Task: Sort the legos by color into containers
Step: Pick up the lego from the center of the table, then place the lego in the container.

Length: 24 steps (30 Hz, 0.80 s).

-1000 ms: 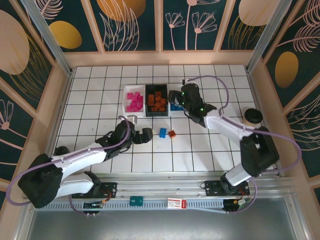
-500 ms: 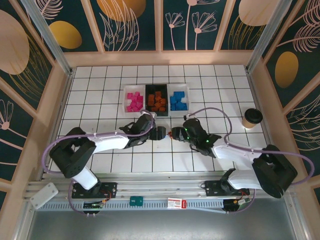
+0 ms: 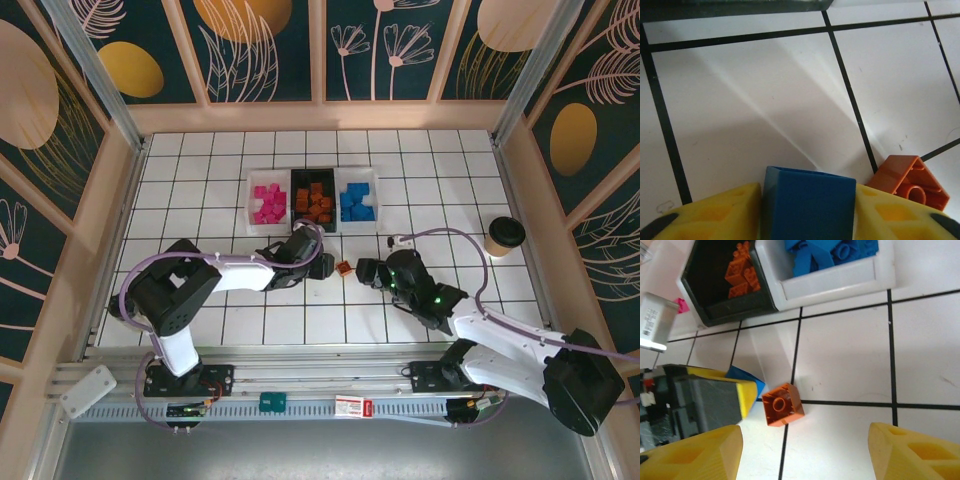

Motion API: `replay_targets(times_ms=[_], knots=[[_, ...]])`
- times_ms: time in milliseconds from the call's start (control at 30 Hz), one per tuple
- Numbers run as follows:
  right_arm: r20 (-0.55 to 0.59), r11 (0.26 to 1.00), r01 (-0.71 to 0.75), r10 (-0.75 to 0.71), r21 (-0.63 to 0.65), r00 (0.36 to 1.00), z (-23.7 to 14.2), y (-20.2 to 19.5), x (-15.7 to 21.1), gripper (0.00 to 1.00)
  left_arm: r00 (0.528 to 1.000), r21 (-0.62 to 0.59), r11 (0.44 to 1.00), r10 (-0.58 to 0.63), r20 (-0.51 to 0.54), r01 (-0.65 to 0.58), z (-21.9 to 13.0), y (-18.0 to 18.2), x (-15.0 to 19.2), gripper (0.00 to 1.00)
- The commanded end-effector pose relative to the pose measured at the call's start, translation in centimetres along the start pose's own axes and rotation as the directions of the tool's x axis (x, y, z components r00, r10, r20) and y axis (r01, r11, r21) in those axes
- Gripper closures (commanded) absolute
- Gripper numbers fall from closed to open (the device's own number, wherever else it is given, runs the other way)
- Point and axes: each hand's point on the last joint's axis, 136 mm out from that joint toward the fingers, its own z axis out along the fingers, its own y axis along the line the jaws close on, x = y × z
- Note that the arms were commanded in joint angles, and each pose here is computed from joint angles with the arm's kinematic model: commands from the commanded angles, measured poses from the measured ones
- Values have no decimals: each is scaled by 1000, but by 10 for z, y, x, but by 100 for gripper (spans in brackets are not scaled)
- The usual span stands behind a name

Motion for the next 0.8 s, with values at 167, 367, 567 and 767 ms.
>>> replay_targets(times_ms=[167, 367, 567, 767], knots=[[17, 999, -35, 35, 33, 999, -1, -18, 9, 32, 999, 49, 999, 1, 36, -3, -21, -22, -22, 75], [-49, 998, -53, 54, 29, 997, 7, -32, 41, 32, 988, 84, 995, 38, 147, -51, -32, -69, -108, 76], [-89, 997, -72, 70, -13, 994, 8, -32, 59, 32, 984, 9, 999, 40, 172, -42, 3, -61, -174, 78], [-120, 998, -49, 46, -25, 992, 10, -29, 66, 32, 987, -18, 998, 56, 150, -54, 44, -62, -196, 78]])
